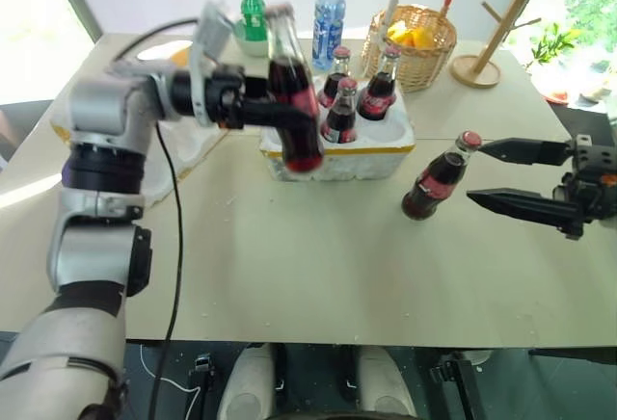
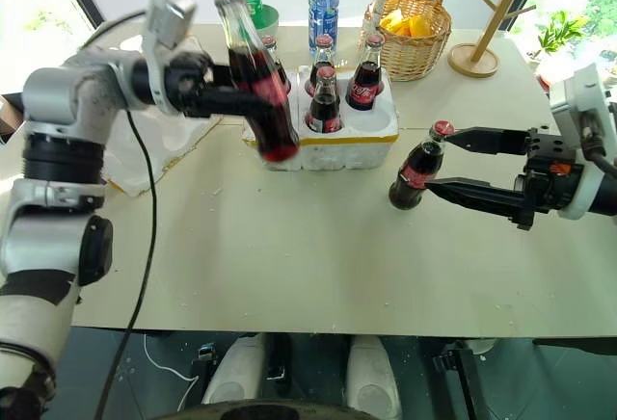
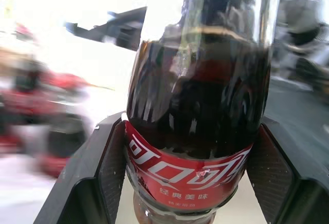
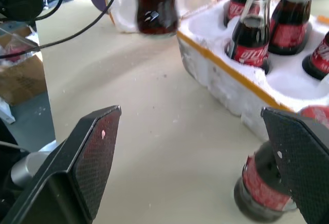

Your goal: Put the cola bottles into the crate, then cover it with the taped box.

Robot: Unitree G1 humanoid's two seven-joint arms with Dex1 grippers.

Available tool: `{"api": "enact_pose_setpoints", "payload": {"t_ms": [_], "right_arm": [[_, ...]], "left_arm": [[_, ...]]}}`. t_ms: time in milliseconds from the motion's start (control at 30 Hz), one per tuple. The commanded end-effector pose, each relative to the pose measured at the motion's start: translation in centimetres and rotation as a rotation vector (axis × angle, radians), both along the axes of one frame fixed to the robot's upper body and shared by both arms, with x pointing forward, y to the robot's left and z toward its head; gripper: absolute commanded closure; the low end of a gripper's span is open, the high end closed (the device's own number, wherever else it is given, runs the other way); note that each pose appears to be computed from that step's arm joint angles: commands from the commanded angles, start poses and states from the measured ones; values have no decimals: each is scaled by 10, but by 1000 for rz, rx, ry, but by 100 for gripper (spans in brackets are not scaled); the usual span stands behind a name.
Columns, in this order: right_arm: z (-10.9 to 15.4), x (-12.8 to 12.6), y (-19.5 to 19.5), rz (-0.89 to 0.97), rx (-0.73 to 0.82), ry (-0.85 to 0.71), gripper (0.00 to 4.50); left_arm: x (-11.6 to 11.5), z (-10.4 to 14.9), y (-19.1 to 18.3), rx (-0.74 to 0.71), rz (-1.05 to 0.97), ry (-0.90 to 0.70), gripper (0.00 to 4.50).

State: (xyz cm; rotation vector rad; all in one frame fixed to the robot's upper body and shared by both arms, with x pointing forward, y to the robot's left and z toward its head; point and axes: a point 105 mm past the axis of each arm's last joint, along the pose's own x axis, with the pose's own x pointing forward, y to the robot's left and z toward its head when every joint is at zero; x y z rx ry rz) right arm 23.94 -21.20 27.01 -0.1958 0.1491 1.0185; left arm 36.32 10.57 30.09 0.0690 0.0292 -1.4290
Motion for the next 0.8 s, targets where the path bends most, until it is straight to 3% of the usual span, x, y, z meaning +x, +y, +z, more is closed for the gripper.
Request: {"api": "enact_pose_setpoints", "payload": {"t_ms": [33,200,500,600,667,800], "right_arm": [[6,3,3,7,17,-46,0],[5,5,7,15,27,-48,0],[-2,5,11,6,47,-32,0],[-3,5,10,-14,56,-31,0],[-6,8,5,-56,61,-29,0],[-17,9,-11,-167,56,-15,0]], "left_arm": [[24,23,11,-47,139,-110,179],[43,3,5,24,191,-147,179],[58,-59,-12,139,233,-155,179],[61,-74,-11,149,257,-132,16],[60,-74,-7,128,268,-119,16],[56,-48,12,71,286,-147,16]]}}
